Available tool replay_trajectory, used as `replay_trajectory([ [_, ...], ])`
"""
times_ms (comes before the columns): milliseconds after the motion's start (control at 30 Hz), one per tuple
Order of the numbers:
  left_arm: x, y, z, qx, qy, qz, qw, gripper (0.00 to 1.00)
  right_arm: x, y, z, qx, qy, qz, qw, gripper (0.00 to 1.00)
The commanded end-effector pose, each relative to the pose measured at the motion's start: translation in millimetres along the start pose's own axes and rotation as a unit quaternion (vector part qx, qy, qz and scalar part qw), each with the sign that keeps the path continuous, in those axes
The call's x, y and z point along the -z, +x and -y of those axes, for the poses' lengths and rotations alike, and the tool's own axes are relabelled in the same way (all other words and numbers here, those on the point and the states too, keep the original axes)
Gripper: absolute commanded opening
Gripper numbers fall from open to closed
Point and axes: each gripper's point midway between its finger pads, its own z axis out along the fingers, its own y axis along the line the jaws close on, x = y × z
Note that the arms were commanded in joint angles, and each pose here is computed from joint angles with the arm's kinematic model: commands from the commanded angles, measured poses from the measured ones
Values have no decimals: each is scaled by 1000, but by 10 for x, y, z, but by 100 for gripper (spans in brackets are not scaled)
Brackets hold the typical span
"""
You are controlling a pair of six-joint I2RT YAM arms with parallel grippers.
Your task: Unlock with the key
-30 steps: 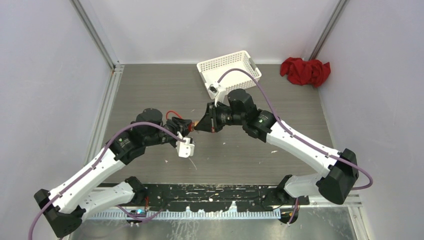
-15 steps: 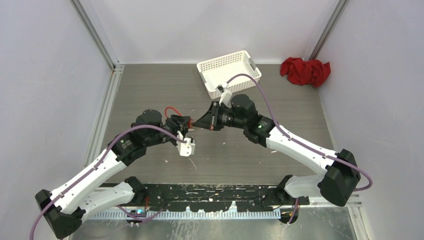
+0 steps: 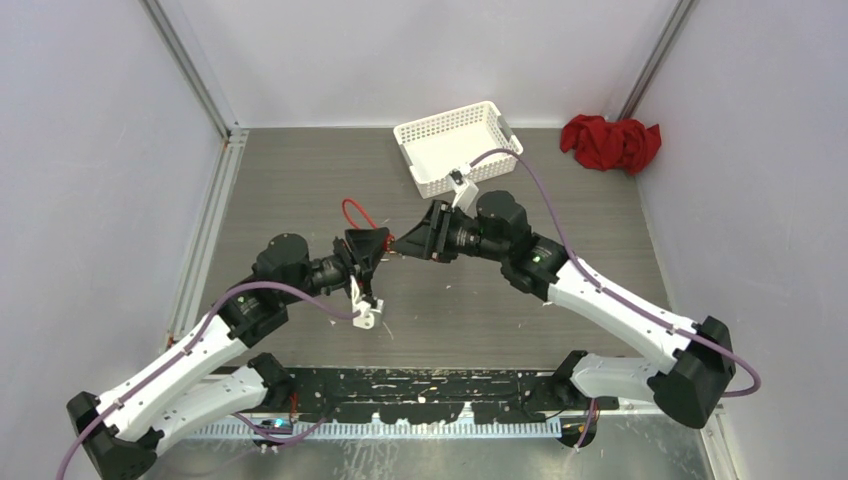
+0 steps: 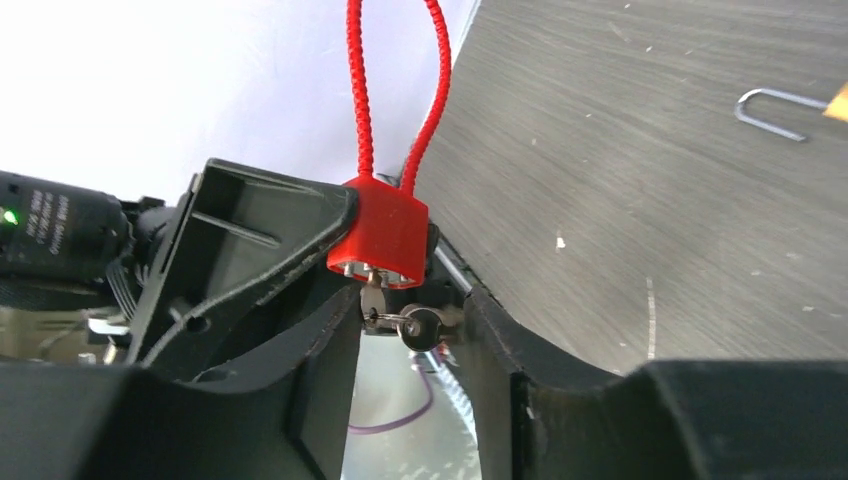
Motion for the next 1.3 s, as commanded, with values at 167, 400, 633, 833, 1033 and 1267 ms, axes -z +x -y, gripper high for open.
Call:
replay_trajectory([
  [167, 84, -233, -420, -15, -48, 42, 998, 0, 369, -231, -224, 155, 21, 29, 987, 50],
  [400, 59, -211, -412, -2, -38, 38, 999, 0, 331, -233, -307, 175, 9, 15, 984, 48],
  [633, 43, -185, -357, 5, -26, 33, 999, 0, 245, -200, -399, 185, -7, 4, 983, 44],
  [833, 32, -169, -363, 7, -26, 29, 999, 0, 157, -158, -392, 185, -6, -6, 983, 39],
  [1033, 29, -153, -365, 5, -26, 25, 999, 0, 88, -153, -335, 183, 8, -9, 983, 34],
  [1267, 44, -136, -338, 1, -26, 20, 999, 0, 85, -182, -333, 176, 14, -1, 984, 18],
])
